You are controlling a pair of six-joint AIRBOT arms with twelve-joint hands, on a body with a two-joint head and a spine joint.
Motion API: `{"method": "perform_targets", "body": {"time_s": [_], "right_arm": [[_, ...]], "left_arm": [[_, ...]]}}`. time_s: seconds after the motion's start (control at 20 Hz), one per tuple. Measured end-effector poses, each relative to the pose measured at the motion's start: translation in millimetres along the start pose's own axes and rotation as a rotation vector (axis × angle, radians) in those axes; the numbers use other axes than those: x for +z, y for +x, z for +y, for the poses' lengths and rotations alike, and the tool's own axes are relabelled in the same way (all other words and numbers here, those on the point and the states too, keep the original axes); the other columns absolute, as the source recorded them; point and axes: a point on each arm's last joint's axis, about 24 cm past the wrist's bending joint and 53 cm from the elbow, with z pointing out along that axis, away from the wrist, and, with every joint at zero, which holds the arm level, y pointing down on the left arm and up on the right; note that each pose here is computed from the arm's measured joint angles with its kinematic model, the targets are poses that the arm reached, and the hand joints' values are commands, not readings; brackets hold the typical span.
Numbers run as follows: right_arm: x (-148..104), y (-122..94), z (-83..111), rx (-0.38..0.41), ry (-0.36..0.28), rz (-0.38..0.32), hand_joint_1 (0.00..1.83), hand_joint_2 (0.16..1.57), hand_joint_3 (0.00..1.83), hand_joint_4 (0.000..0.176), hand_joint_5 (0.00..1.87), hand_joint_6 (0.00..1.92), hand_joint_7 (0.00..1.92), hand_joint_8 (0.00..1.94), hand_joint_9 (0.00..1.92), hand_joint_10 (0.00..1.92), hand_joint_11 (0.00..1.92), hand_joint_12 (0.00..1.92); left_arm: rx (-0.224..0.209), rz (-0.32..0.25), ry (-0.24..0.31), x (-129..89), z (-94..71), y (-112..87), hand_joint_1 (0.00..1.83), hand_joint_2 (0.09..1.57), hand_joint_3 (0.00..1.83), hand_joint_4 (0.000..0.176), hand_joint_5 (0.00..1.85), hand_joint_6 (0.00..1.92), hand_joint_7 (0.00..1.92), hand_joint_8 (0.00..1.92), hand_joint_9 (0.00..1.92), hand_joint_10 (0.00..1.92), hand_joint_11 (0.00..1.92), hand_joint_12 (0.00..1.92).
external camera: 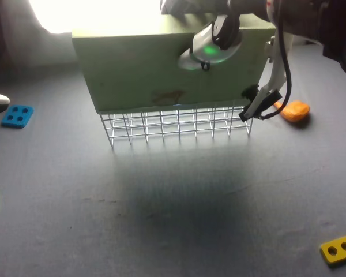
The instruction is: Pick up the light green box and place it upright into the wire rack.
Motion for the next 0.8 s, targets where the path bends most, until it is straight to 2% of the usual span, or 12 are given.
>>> {"method": "perform_targets", "body": {"time_s": [0.1,0.25,0.3,0.4,0.75,0.8], "right_arm": [[1.2,-3.7,2.9,-0.002,-0.022,-0.019,1.23,1.12,0.0,0.0,0.97,0.9,0.98,1.17,0.84,1.19,0.56,1.64],[3.8,-3.6,3.3,-0.007,-0.028,-0.022,1.24,1.12,0.0,0.0,0.98,0.87,0.97,1.21,0.82,1.25,0.57,1.65],[5.2,-0.3,-0.4,-0.004,-0.022,-0.015,1.24,1.12,0.0,0.0,1.0,0.83,0.98,1.2,0.84,1.27,0.61,1.63],[9.3,5.2,-8.6,0.005,-0.006,-0.005,1.24,1.11,0.0,0.0,0.98,0.87,0.99,1.16,0.84,1.23,0.6,1.61],[18.5,10.8,-26.9,0.026,0.029,-0.003,1.24,1.11,0.0,0.0,1.01,0.84,0.99,1.15,0.86,1.22,0.6,1.61],[19.6,13.8,-28.9,0.027,0.033,0.001,1.23,1.12,0.0,0.0,0.98,0.88,0.98,1.16,0.84,1.21,0.58,1.6]], "left_arm": [[0.0,0.0,-0.001,0.0,0.1,0.0,0.16,1.23,0.0,0.042,0.08,0.0,0.05,0.0,0.06,0.0,0.0,0.19],[0.0,0.0,-0.001,0.0,0.1,0.0,0.17,1.23,0.0,0.038,0.08,0.0,0.04,0.0,0.06,0.0,0.0,0.23],[0.0,0.0,0.0,0.0,0.0,0.0,0.17,1.23,0.0,0.04,0.08,0.0,0.04,0.0,0.06,0.0,0.0,0.24],[-0.003,-0.001,-0.004,-0.1,2.0,-0.6,0.16,1.23,0.0,0.042,0.09,0.0,0.05,0.0,0.06,0.0,0.0,0.28],[-0.003,-0.001,-0.003,-0.1,2.0,-0.6,0.16,1.23,0.0,0.043,0.08,0.0,0.05,0.0,0.06,0.0,0.0,0.26],[-0.002,-0.001,-0.005,-0.1,2.2,-0.6,0.16,1.23,0.0,0.041,0.09,0.0,0.05,0.0,0.05,0.0,0.0,0.25]]}}
